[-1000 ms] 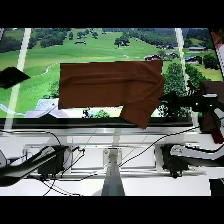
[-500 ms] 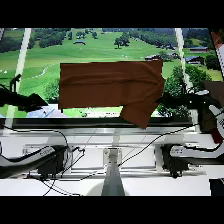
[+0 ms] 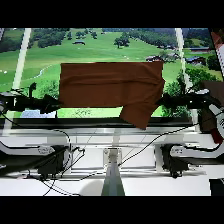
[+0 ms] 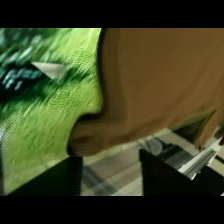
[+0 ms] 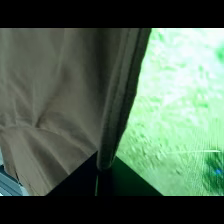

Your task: Fold the clothes and pants, and hang the long-sleeved shirts on hangers.

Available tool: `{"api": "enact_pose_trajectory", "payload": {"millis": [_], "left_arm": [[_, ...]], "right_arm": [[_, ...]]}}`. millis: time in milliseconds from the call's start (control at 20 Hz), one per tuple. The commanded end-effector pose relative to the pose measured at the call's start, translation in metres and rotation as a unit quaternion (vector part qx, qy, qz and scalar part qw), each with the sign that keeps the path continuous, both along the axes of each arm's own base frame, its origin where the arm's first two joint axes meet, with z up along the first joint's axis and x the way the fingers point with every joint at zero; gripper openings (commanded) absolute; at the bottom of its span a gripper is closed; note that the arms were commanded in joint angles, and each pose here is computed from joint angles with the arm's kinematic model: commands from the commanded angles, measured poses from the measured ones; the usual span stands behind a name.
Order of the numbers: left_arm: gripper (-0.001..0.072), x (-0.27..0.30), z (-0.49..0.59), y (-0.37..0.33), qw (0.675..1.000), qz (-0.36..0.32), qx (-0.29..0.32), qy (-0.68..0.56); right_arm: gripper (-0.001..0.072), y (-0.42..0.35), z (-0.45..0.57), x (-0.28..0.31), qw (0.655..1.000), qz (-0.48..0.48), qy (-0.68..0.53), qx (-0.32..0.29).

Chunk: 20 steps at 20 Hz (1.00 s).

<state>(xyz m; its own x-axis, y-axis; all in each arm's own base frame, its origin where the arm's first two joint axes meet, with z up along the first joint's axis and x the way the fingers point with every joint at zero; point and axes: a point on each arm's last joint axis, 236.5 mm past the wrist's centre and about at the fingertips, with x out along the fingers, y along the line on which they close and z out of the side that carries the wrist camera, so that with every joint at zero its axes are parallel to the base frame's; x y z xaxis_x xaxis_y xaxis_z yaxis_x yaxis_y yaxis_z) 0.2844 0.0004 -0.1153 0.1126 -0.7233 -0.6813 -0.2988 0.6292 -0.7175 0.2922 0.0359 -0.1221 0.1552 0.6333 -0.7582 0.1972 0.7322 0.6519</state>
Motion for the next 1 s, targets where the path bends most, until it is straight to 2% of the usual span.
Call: {"api": "enact_pose_trajectory", "payload": {"millis": [0, 50, 100, 250, 350, 650, 800, 950], "left_arm": [[0.0190, 0.015, -0.014, -0.001, 0.999, 0.013, -0.006, -0.029], [0.0035, 0.015, -0.010, -0.003, 0.999, 0.003, -0.013, -0.040], [0.0013, 0.016, -0.002, -0.008, 0.998, -0.013, -0.029, -0.060], [0.0012, 0.028, 0.039, -0.023, 0.985, -0.052, -0.095, -0.132], [0.0011, 0.043, 0.065, -0.022, 0.978, -0.057, -0.117, -0.164], [0.0010, 0.112, 0.144, -0.013, 0.945, -0.008, -0.145, -0.294], [0.0010, 0.153, 0.152, -0.024, 0.937, 0.015, -0.108, -0.331], [0.0010, 0.216, 0.149, -0.030, 0.926, 0.103, -0.041, -0.362]], "right_arm": [[0.0051, 0.000, 0.001, 0.000, 1.000, 0.001, 0.000, 0.001], [0.0049, 0.001, 0.001, 0.000, 1.000, 0.000, 0.000, 0.002], [0.0014, 0.004, 0.004, 0.000, 1.000, 0.000, 0.001, 0.011], [0.0013, 0.017, 0.031, -0.006, 0.997, 0.065, -0.022, 0.047], [0.0013, 0.018, 0.056, 0.002, 0.994, 0.088, -0.046, 0.054], [0.0013, 0.002, 0.135, 0.074, 0.980, 0.050, -0.190, 0.022], [0.0012, 0.001, 0.165, 0.126, 0.967, -0.035, -0.253, 0.024], [0.0011, -0.002, 0.161, 0.174, 0.949, -0.113, -0.291, -0.047]]}}
